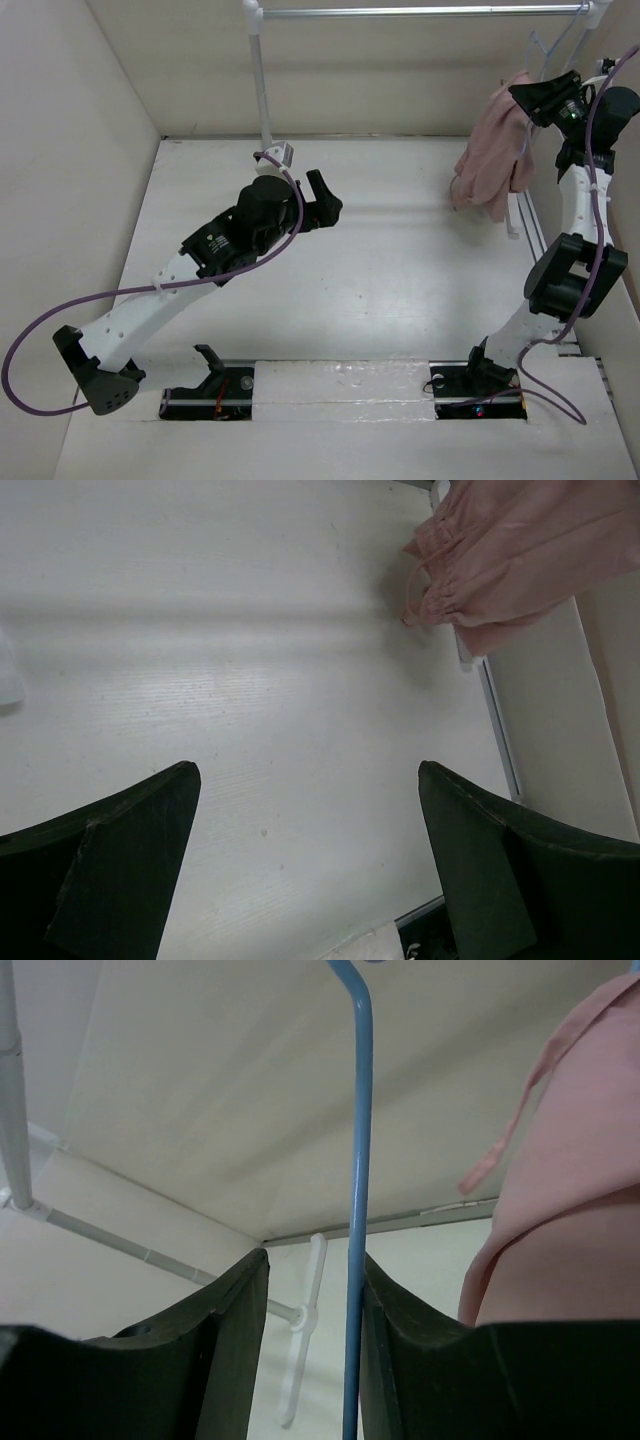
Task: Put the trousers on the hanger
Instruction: Place the hanger at the clothesline.
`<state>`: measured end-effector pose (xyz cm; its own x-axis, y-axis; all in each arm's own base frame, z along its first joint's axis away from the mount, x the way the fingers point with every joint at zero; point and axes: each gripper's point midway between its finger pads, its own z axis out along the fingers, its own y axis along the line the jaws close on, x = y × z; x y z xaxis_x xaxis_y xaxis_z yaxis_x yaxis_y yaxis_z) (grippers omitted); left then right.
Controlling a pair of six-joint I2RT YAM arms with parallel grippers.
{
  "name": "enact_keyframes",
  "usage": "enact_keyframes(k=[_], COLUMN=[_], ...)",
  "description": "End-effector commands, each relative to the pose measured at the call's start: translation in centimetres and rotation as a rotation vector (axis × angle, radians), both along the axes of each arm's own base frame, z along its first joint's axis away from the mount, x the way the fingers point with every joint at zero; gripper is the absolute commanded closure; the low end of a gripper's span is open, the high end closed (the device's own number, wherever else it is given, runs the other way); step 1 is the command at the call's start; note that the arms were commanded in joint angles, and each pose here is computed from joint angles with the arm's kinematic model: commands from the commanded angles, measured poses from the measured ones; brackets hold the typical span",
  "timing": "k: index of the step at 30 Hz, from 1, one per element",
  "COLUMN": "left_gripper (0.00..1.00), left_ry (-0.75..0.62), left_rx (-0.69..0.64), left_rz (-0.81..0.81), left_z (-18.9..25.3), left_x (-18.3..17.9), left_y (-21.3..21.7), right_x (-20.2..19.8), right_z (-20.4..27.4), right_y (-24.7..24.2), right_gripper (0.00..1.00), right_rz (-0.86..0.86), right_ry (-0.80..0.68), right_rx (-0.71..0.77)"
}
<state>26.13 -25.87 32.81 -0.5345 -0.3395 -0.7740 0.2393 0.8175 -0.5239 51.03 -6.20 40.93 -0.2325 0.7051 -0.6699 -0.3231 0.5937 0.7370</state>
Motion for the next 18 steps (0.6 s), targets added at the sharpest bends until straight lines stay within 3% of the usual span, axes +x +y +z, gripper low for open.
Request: enact_keyframes(k=[1, 2, 5, 6, 7, 13, 18], left_gripper=[0.13, 0.13, 0.13, 0.05, 0.02, 0.01, 0.01], left_ry=[-0.049, -0.047, -0.052, -0.054, -0.056, -0.107, -0.144], left_rx=[-0.039, -0.039, -0.045, -0.044, -0.041, -0.021, -0.02], left_rz=[-0.006, -0.009, -0.012, -0.012, -0.011, 0.018, -0.014], left_z=[2.6, 2.6, 2.8, 2.9, 3.0, 4.9, 6.4], left_x=[-0.1, -0.2, -0.4, -0.4, -0.4, -0.1, -0.1], left_y=[0.0, 0.0, 0.2, 0.3, 0.3, 1.3, 0.8], right_x=[-2.2, -2.4, -2.7, -3.4, -3.7, -7.8, -11.3], right_z=[3.9, 3.9, 3.4, 4.2, 4.8, 8.7, 8.5], right_y=[0.9, 0.9, 1.0, 1.2, 1.2, -0.4, -2.5], right_gripper=[0.57, 0.56, 0.35, 0.12, 0.0, 0.0, 0.0], right_rz=[0.007, 0.008, 0.005, -0.002, -0.015, -0.151, -0.341], right_ry=[-0.12, -0.121, -0.112, -0.128, -0.14, -0.206, -0.118], right_rx=[-0.097, -0.1, -0.119, -0.136, -0.156, -0.325, -0.516])
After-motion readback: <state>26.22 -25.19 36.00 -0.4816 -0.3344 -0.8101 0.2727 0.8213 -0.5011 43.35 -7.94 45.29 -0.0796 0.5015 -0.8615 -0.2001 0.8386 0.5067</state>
